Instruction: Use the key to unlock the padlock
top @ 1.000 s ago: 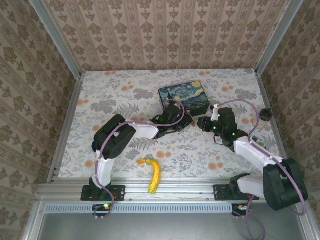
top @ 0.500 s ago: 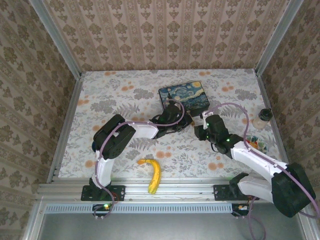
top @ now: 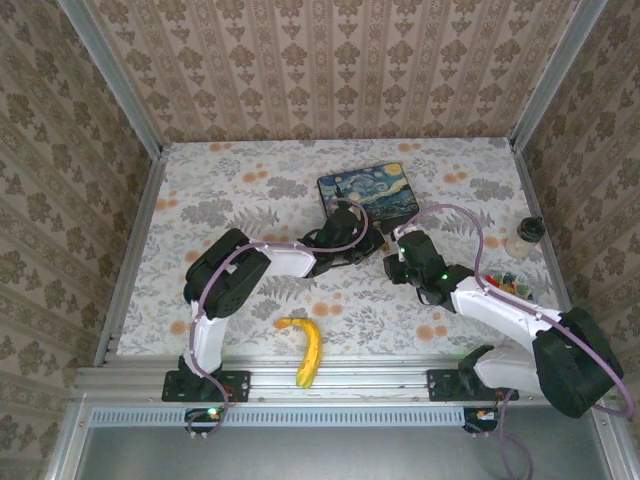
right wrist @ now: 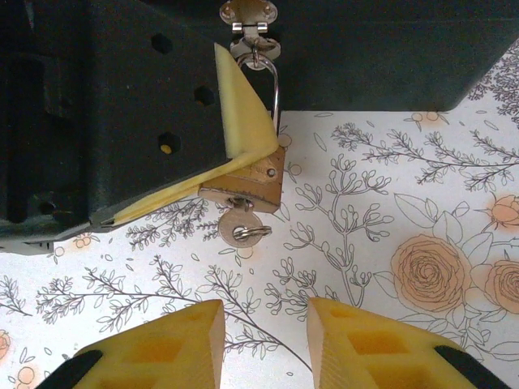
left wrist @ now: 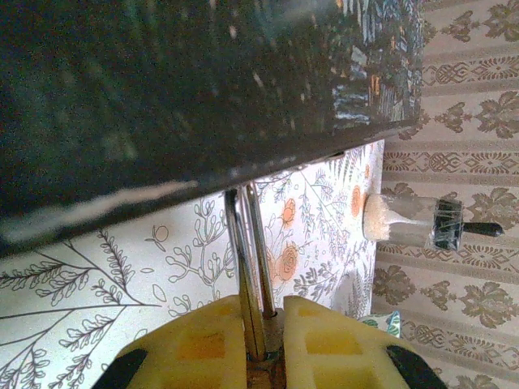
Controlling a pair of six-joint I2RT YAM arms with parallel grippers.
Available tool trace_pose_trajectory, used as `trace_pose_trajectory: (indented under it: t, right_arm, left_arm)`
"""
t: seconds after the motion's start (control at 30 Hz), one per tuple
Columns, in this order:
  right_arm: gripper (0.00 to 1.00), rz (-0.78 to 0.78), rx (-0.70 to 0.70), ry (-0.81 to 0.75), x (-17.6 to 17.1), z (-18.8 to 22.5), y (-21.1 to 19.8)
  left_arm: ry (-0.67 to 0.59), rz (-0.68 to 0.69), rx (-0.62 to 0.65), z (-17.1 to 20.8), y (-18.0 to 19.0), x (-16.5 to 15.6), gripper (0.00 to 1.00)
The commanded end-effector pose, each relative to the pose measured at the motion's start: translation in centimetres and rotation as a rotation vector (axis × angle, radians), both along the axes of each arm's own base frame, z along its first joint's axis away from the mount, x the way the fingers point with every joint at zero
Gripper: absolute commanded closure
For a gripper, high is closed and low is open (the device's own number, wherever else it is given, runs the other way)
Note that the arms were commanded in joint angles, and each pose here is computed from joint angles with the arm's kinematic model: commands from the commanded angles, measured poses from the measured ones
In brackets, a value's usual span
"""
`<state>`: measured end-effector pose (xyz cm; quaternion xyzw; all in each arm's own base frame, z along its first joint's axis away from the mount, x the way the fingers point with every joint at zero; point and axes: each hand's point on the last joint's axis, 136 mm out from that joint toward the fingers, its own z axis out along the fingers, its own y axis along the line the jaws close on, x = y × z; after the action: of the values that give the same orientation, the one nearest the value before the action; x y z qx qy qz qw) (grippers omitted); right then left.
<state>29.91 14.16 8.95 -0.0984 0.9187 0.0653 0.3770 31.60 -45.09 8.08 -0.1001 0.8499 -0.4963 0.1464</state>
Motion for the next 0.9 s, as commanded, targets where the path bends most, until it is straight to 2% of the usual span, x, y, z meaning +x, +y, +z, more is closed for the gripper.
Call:
trace_pose_trajectory:
  t: [0.0,0.87]
  right_arm:
    - [0.66,-0.003,-0.041,-0.018,0.65,0.74,0.03]
    - [0.66,0.001,-0.061,-0.023,0.54,0.22,0.23]
  left_arm:
    - [0.253,0.013,0.118,-6.25,2.91,-2.79,1.00]
    - [0.260,0.013,0.103,-5.92,2.88,-2.49,1.00]
